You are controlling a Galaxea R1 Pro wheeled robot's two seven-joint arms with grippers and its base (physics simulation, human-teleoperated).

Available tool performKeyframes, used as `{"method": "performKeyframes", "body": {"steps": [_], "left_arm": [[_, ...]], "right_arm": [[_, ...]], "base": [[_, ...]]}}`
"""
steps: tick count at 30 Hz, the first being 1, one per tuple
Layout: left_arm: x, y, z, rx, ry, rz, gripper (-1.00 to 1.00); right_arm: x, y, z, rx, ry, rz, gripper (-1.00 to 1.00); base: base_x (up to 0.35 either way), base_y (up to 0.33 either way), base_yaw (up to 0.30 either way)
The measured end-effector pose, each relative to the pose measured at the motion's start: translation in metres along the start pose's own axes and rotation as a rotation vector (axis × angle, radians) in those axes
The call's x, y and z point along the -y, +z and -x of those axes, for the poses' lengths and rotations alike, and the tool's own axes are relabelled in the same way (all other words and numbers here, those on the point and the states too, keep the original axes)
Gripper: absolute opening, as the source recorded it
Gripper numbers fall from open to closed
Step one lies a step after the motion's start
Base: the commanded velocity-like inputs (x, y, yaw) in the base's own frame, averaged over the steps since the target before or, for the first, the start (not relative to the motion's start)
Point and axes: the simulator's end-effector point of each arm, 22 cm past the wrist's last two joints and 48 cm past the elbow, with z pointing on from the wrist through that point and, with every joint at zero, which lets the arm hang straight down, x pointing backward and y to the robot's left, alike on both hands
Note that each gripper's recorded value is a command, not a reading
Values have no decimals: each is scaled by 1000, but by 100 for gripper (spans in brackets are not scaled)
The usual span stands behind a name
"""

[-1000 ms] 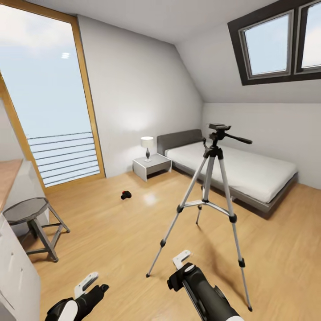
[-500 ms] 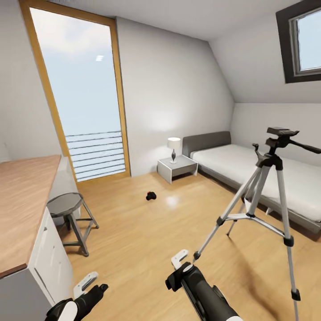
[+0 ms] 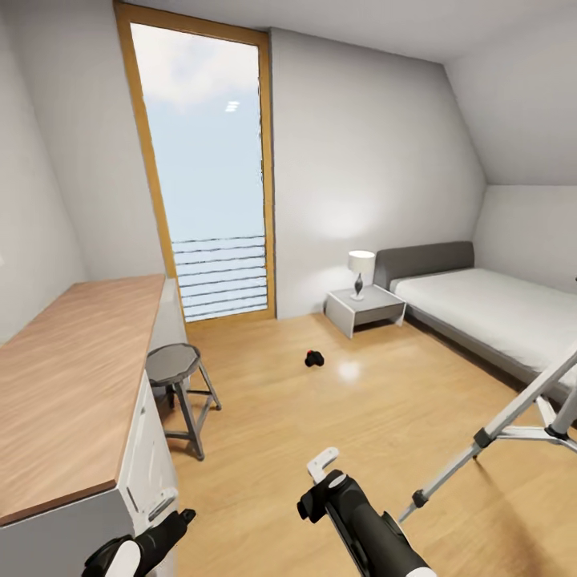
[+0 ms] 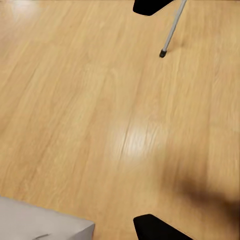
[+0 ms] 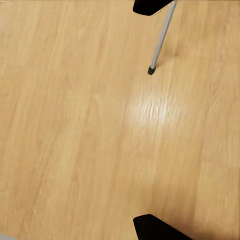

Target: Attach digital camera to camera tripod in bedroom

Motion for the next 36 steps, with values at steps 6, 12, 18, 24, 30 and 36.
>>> {"method": "performKeyframes", "body": {"steps": [6, 12, 18, 24, 30, 36], "left_arm": [[2, 0, 0, 1, 8, -1, 100], [2, 0, -1, 1, 13, -1, 100], [3, 0, -1, 0, 15, -2, 100], [4, 0, -1, 0, 15, -3, 100], [4, 0, -2, -1, 15, -6, 100], [11, 1, -7, -11, 40, -13, 100]], "right_arm": [[1, 0, 2, 6, 3, 0, 100], [2, 0, 3, 12, 9, -1, 100], [4, -1, 5, 15, 12, -2, 100], [4, -1, 6, 18, 14, -3, 100], [5, -1, 7, 20, 14, -5, 100], [5, -1, 7, 21, 14, -5, 100]], "base": [[324, -14, 105], [323, -126, 30], [290, -207, 9], [262, -249, 1], [304, -122, 0], [242, -18, 0]]}}
